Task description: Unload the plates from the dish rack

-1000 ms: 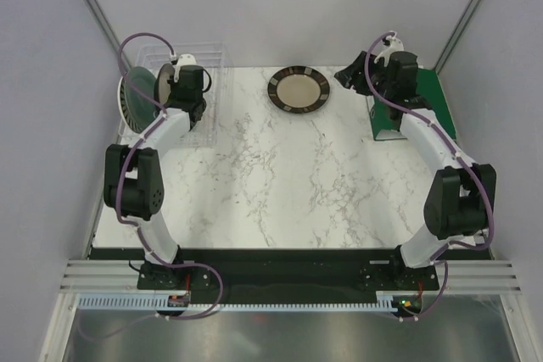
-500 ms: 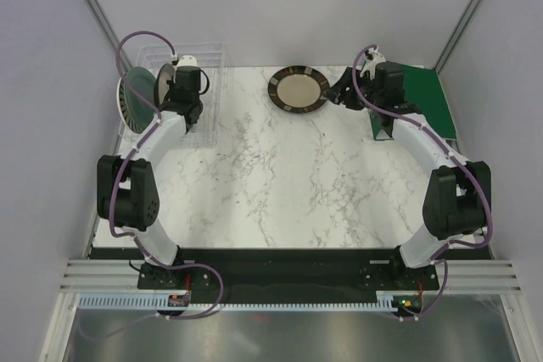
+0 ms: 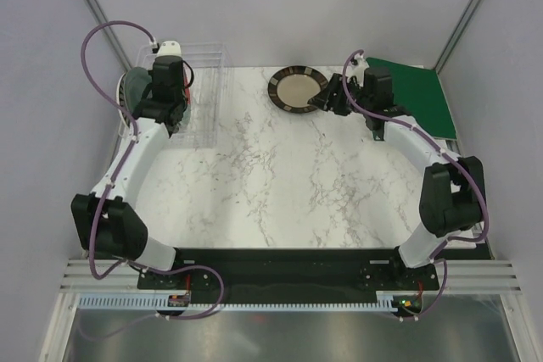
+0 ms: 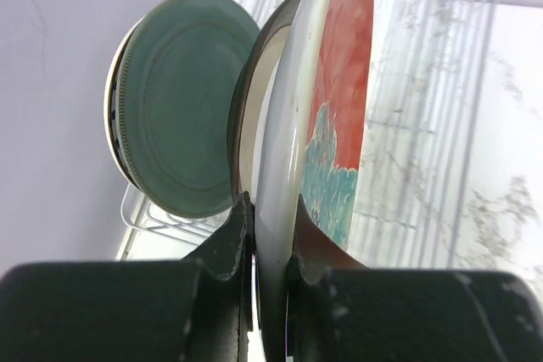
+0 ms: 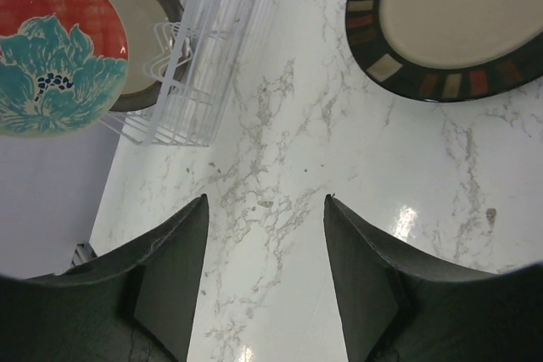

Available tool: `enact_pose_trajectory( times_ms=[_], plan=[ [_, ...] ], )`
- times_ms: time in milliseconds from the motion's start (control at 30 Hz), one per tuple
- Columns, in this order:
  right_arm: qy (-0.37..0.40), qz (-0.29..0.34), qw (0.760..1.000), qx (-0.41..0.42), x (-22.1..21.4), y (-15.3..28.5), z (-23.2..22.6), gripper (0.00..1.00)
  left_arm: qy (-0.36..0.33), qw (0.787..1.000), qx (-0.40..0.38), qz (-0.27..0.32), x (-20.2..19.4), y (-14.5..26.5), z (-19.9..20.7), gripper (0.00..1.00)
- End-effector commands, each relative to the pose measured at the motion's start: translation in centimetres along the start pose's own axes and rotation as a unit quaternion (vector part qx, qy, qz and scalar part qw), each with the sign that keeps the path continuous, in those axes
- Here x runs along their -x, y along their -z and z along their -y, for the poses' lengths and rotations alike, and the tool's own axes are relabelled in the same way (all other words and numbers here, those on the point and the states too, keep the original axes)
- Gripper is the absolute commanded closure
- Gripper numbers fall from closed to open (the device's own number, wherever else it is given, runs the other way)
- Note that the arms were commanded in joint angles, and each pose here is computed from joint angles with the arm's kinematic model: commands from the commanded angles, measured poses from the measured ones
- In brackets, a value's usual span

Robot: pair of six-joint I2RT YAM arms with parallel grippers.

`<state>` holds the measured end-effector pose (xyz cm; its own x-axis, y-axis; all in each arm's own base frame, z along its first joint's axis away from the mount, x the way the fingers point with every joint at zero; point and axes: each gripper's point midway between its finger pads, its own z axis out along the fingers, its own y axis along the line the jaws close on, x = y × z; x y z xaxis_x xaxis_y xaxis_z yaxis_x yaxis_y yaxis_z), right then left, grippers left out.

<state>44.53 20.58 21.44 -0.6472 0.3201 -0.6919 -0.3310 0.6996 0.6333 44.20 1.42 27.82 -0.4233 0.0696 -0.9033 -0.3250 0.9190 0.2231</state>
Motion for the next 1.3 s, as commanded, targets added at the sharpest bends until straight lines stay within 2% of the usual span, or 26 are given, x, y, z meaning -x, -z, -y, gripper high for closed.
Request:
enact_pose_trajectory(
  times_ms=[0, 67, 100, 133, 267, 333, 400, 467, 600, 633, 733, 967, 1200, 1233, 1267],
  plan=[
    [-0.007, 0.012, 0.995, 0.098, 0.6, -0.5, -3.7, 0.35, 0.120, 0.980, -0.082, 0.135, 10.5, 7.0, -0.6, 0.98],
    [-0.018, 0.012, 0.990, 0.137, 0.7, -0.5, -5.2, 0.35, 0.140, 0.975, -0.115, 0.126, 10.3, 7.9, 0.4, 0.98],
    [-0.017, 0.009, 0.988, 0.150, 0.5, -0.7, -5.8, 0.35, 0.143, 0.970, -0.157, 0.122, 10.2, 8.5, 1.8, 0.98],
    [-0.019, 0.005, 0.987, 0.160, 0.3, -0.8, -6.1, 0.35, 0.170, 0.962, -0.179, 0.118, 10.2, 9.2, 2.3, 0.98],
    [-0.037, 0.005, 0.981, 0.192, 0.0, -1.4, -6.9, 0.33, 0.214, 0.936, -0.271, 0.072, 7.4, 10.1, 6.2, 0.98],
    [-0.056, -0.009, 0.977, 0.206, -0.9, -2.0, -6.7, 0.34, 0.246, 0.905, -0.340, 0.075, 8.0, 11.6, 8.4, 0.98],
    [-0.077, -0.012, 0.971, 0.227, -1.3, -2.5, -6.7, 0.34, 0.255, 0.883, -0.389, 0.061, 7.4, 12.7, 10.2, 0.98],
    [-0.080, -0.002, 0.964, 0.254, -1.1, -2.5, -7.2, 0.33, 0.271, 0.865, -0.418, 0.055, 7.4, 13.2, 11.6, 0.98],
    [-0.110, -0.014, 0.962, 0.249, -2.3, -4.2, -6.0, 0.33, 0.293, 0.823, -0.486, 0.038, 6.8, 14.8, 14.0, 0.98],
    [-0.109, -0.015, 0.963, 0.246, -2.7, -4.4, -5.8, 0.33, 0.296, 0.815, -0.496, 0.048, 7.3, 15.1, 14.2, 0.98],
    [-0.124, -0.035, 0.964, 0.232, -4.4, -5.3, -4.8, 0.32, 0.302, 0.801, -0.515, 0.032, 6.5, 15.3, 15.3, 0.98],
    [-0.140, -0.023, 0.947, 0.289, -4.8, -4.7, -6.1, 0.32, 0.318, 0.777, -0.543, -0.003, 4.6, 14.6, 17.4, 0.98],
    [-0.126, -0.027, 0.946, 0.298, -5.0, -4.8, -6.5, 0.33, 0.319, 0.768, -0.554, -0.038, 2.2, 13.8, 19.3, 0.98],
    [-0.126, -0.027, 0.946, 0.299, -4.8, -4.9, -6.6, 0.37, 0.317, 0.767, -0.556, -0.044, 1.9, 13.8, 19.7, 0.98],
    [-0.127, -0.032, 0.946, 0.298, -4.9, -5.2, -6.4, 0.50, 0.316, 0.768, -0.554, -0.047, 1.6, 13.6, 19.9, 0.98]
  ],
)
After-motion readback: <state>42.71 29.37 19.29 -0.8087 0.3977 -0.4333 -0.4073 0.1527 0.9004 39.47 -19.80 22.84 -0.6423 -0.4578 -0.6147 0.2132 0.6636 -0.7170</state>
